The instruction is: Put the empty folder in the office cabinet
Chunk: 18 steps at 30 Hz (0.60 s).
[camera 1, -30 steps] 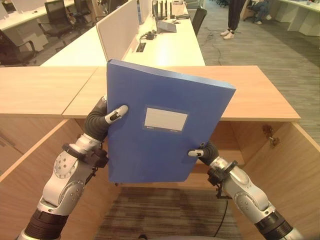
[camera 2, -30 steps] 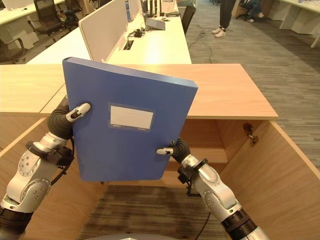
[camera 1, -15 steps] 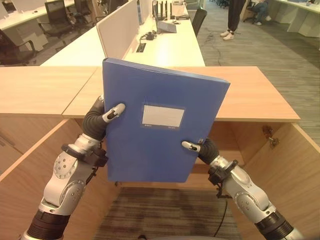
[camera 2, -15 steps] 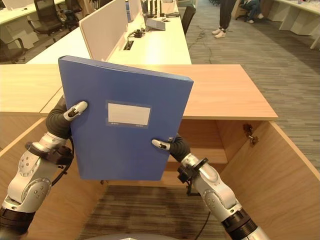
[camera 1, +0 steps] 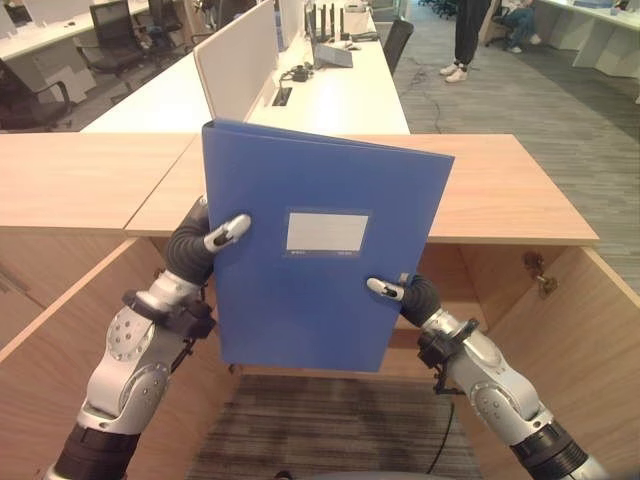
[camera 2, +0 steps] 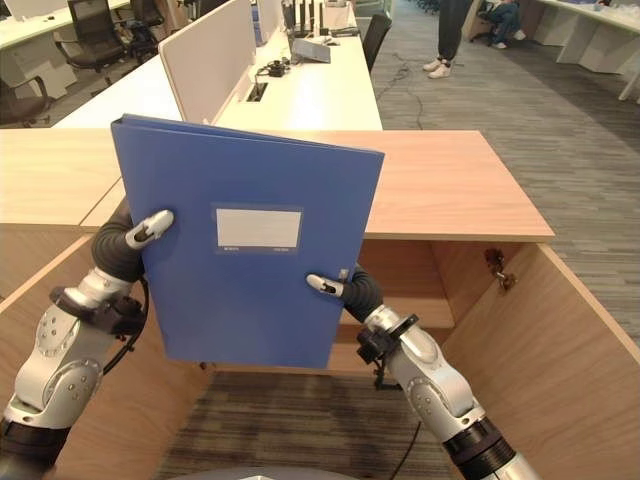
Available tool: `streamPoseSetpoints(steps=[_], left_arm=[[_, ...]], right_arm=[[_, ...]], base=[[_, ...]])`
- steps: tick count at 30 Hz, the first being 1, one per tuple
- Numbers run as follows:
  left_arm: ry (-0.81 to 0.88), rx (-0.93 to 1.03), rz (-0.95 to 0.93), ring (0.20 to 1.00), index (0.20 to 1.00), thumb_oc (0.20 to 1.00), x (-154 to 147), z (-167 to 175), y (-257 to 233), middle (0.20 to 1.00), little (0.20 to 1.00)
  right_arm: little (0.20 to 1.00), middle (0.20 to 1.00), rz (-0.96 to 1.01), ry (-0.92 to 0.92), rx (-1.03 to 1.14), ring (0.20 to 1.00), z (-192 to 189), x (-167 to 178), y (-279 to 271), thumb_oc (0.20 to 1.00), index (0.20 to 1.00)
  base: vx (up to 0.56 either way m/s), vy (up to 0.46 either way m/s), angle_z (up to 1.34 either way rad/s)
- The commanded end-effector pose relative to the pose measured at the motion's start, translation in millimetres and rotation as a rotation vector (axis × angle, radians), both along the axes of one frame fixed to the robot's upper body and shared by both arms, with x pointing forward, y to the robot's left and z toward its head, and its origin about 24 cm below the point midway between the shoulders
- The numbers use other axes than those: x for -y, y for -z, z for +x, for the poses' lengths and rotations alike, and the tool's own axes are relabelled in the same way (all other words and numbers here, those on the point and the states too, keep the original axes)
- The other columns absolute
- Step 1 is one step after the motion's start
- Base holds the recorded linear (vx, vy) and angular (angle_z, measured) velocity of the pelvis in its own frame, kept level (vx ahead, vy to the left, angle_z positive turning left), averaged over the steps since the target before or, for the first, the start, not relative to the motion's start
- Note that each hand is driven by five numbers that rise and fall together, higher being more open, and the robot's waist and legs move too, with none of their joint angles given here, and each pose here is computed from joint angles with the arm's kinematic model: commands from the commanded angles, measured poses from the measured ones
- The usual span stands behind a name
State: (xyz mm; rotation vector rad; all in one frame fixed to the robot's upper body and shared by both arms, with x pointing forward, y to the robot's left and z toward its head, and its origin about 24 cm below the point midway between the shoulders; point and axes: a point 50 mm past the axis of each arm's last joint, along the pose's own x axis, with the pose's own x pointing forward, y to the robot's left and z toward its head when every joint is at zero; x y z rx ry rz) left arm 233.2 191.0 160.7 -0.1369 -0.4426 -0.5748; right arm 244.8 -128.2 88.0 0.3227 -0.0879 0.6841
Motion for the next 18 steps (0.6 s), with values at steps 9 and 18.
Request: streamPoseSetpoints(steps=[9, 18], left_arm=[[-0.054, -0.118, 0.046, 1.0, 1.0, 1.0, -37.2, -22.4, 28.6, 1.0, 1.0], [-0.062, -0.431, 0.084, 1.0, 1.0, 1.0, -71.7, -63.3, 75.6, 1.0, 1.0]], right_arm=[[0.2, 0.2, -0.036, 0.011, 0.34, 0.2, -1.0, 11.3, -53.7, 0.2, 0.2], [0.2, 0.2, -0.108, 0.066, 0.222, 0.2, -11.8, 33.6, -24.5, 0.2, 0.2]], base=[[0.0, 0.0, 0.0], [-0.01, 0.012, 0.06]])
